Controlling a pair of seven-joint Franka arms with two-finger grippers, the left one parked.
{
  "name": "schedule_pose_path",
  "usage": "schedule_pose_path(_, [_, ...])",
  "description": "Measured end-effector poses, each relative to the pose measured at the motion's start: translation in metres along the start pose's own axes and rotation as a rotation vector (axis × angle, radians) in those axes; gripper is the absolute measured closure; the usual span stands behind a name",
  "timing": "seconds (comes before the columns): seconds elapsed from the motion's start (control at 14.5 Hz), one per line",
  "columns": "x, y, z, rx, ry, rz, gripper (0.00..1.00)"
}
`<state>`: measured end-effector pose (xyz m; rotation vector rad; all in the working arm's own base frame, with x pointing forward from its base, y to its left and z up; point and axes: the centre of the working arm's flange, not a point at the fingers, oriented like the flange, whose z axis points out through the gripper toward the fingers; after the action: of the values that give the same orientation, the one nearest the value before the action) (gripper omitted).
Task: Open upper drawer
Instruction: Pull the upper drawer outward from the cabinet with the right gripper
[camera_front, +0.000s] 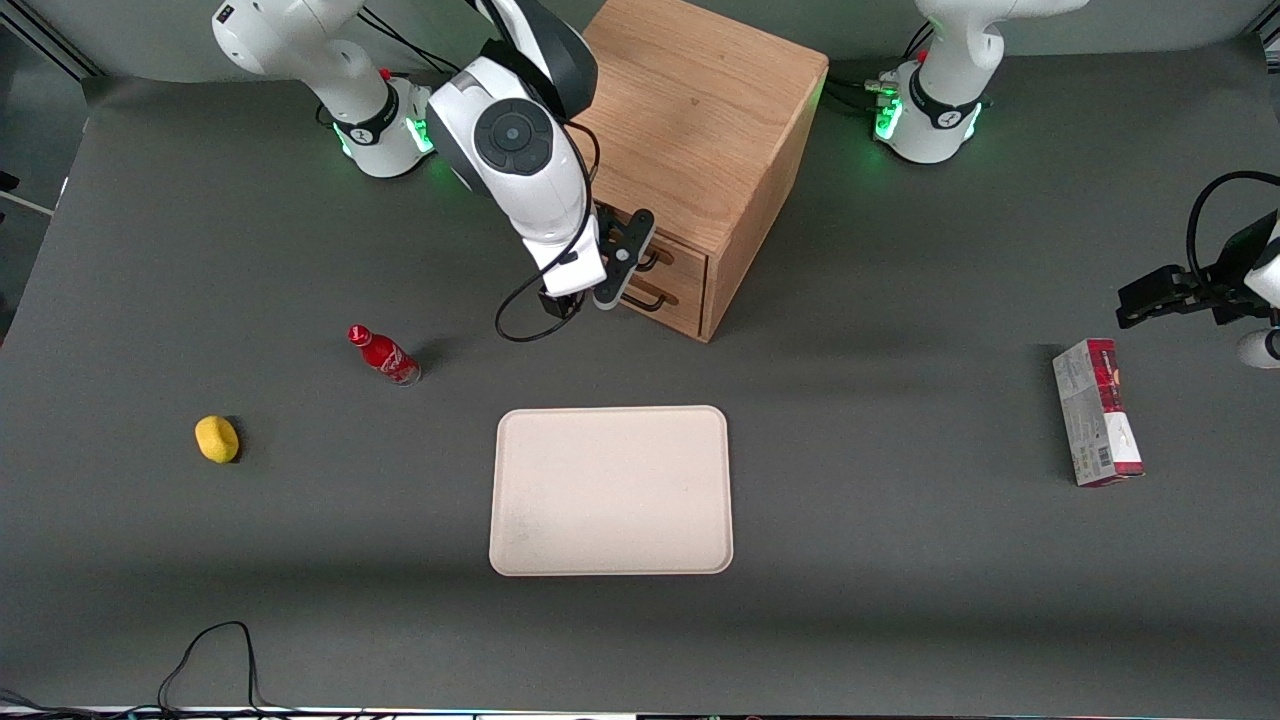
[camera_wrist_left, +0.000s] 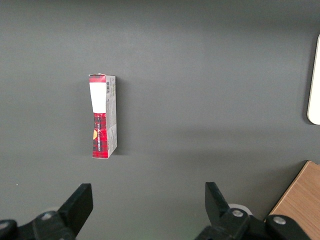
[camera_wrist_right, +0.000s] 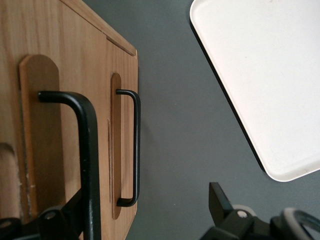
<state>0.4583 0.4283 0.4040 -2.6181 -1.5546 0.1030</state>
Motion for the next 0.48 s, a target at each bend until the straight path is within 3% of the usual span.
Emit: schedule_pose_path(0.48, [-0.009, 0.051, -0.010, -0.016, 0.030, 0.075, 0.00])
